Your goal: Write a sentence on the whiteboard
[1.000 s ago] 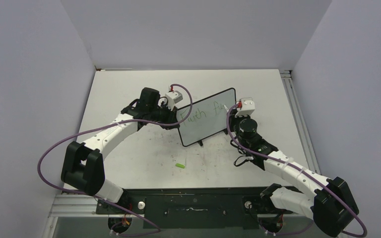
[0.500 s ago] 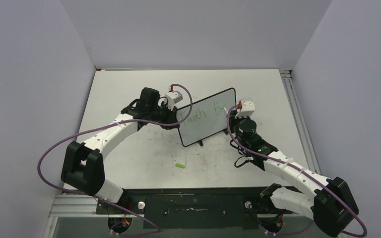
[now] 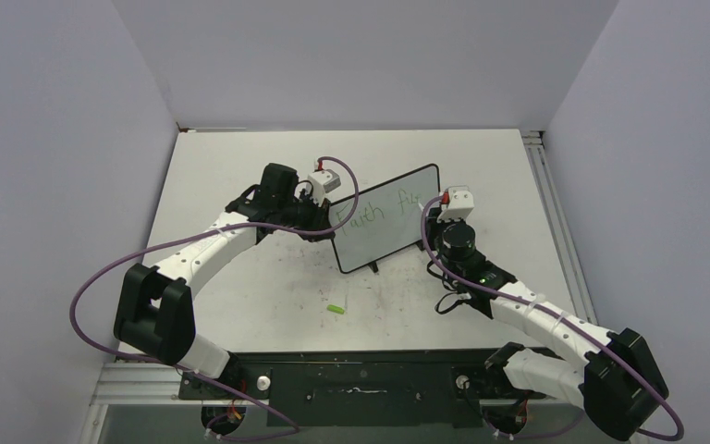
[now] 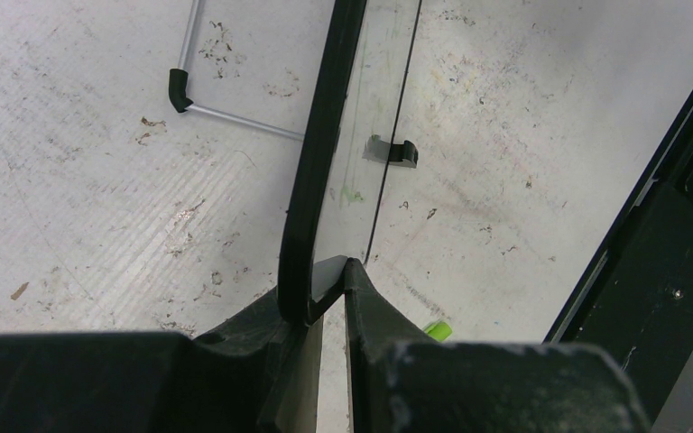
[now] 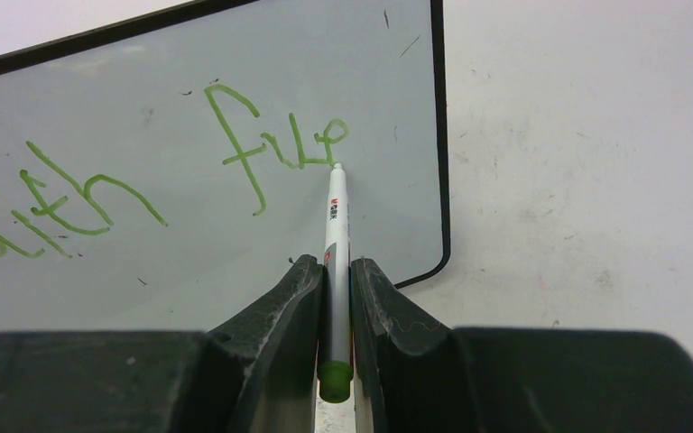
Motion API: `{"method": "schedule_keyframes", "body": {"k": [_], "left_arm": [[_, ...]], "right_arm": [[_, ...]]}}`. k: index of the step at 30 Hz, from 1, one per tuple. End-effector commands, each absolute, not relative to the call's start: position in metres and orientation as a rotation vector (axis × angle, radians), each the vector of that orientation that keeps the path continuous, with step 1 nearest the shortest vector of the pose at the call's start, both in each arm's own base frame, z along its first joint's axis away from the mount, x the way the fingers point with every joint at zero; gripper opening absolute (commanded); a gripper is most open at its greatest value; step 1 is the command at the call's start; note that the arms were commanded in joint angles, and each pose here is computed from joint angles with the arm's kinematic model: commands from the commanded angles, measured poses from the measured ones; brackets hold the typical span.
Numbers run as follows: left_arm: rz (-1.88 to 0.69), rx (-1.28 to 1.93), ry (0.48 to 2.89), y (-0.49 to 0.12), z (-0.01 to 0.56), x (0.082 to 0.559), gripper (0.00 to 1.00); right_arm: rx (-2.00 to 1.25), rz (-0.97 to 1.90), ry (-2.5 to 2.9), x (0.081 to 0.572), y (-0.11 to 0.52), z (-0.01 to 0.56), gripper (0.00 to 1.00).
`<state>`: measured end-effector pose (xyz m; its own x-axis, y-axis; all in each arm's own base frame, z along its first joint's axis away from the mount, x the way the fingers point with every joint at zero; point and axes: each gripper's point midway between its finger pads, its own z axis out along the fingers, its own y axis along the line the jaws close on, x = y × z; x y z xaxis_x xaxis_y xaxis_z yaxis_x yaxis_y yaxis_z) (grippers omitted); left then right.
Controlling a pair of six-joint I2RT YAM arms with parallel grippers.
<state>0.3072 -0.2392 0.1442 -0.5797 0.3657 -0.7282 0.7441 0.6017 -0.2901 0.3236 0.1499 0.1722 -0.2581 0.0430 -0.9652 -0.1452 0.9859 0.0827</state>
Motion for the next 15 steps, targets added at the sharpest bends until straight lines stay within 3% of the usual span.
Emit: {"method": "schedule_keyframes", "body": {"k": [1,15], "left_arm": [[-0.663,0.911,2.165,-0.2292,0.1517,0.3186,0.0],[-0.664,0.911,2.163,-0.2294,0.1521,0.3187,0.0]], "right_arm": [[-0.032,0.166,1.801,0.3284,0.1483,0.1778,0.05],[-0.012,0.15,1.768,0.3314,0.1444,0.1874,0.05]]}}
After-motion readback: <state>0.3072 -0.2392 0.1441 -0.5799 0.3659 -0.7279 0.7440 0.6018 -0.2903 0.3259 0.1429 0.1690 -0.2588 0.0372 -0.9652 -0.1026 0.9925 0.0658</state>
